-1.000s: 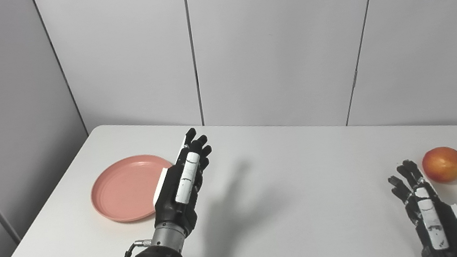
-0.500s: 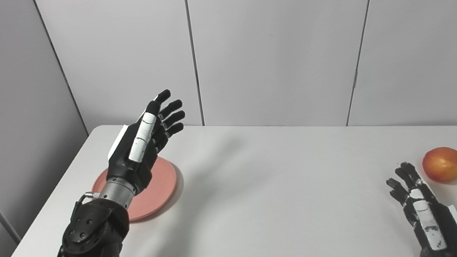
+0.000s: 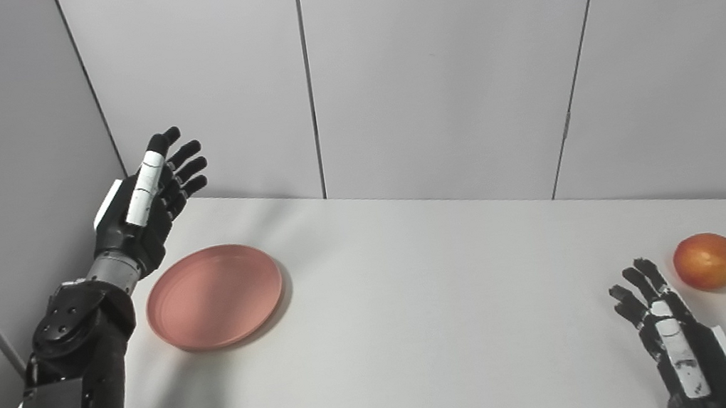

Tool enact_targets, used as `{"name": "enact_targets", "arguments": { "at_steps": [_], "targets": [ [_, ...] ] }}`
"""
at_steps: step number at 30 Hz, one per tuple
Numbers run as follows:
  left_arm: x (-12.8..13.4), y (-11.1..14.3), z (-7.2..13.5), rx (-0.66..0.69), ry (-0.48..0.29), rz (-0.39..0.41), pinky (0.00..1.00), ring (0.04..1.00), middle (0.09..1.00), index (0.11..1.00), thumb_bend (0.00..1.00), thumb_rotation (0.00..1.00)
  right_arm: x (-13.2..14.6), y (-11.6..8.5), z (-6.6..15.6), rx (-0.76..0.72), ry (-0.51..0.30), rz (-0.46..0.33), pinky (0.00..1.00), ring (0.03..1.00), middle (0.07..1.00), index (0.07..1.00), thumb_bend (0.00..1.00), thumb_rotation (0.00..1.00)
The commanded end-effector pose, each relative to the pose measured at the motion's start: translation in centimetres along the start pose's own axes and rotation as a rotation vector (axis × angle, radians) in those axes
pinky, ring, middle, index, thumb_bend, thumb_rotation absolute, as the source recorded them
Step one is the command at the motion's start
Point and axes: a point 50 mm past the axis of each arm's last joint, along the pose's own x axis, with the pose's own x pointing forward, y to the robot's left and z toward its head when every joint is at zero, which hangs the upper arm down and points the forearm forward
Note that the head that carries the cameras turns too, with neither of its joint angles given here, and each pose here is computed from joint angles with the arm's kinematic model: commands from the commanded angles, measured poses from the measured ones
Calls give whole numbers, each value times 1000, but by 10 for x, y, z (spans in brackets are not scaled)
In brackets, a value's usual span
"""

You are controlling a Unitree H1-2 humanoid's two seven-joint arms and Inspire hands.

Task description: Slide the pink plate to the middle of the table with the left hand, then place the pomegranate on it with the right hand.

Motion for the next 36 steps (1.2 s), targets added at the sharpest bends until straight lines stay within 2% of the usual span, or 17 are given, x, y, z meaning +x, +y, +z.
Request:
{"name": "enact_targets", "arguments": {
  "at_steps": [1, 5, 8, 11, 18, 20, 23, 24, 26, 31, 36],
  "targets": [
    [16, 10, 37, 27, -137, -12, 911, 891, 888, 956, 930, 739, -23, -4, -26, 19, 108, -17, 903, 870, 922, 931, 815, 820],
    [26, 33, 33, 16, -128, 5, 920, 894, 900, 982, 951, 729, -23, -4, -25, 17, 112, -17, 903, 871, 919, 929, 828, 824],
    [32, 50, 25, 1, -120, 27, 924, 897, 907, 984, 925, 726, -23, -5, -26, 13, 112, -15, 903, 874, 919, 933, 817, 827],
    [36, 61, 12, 11, -116, 73, 877, 884, 892, 966, 947, 724, -23, -5, -26, 20, 114, -19, 901, 870, 917, 936, 819, 824],
    [34, 69, -14, 57, -102, 102, 827, 884, 896, 991, 981, 762, -24, -5, -25, 17, 111, -19, 899, 871, 914, 936, 821, 822],
    [34, 69, -20, 47, -94, 115, 800, 872, 884, 971, 978, 751, -24, -6, -24, 16, 109, -18, 897, 869, 914, 937, 818, 825],
    [33, 69, -30, 14, -78, 131, 836, 876, 886, 974, 945, 724, -24, -6, -23, 15, 107, -17, 893, 865, 909, 934, 822, 824],
    [33, 71, -36, 19, -61, 136, 842, 878, 888, 976, 939, 723, -24, -6, -23, 12, 107, -19, 892, 864, 908, 934, 824, 824],
    [33, 75, -48, 10, -28, 146, 770, 847, 873, 969, 972, 741, -25, -7, -23, 11, 106, -20, 888, 867, 908, 934, 826, 829],
    [33, 82, -70, -31, 22, 156, 821, 829, 841, 944, 1000, 702, -25, -7, -23, 14, 109, -22, 884, 868, 909, 933, 828, 824],
    [33, 81, -82, -30, 45, 164, 768, 799, 801, 928, 1000, 698, -26, -7, -22, 14, 109, -26, 878, 862, 904, 929, 820, 817]
  ]
}}
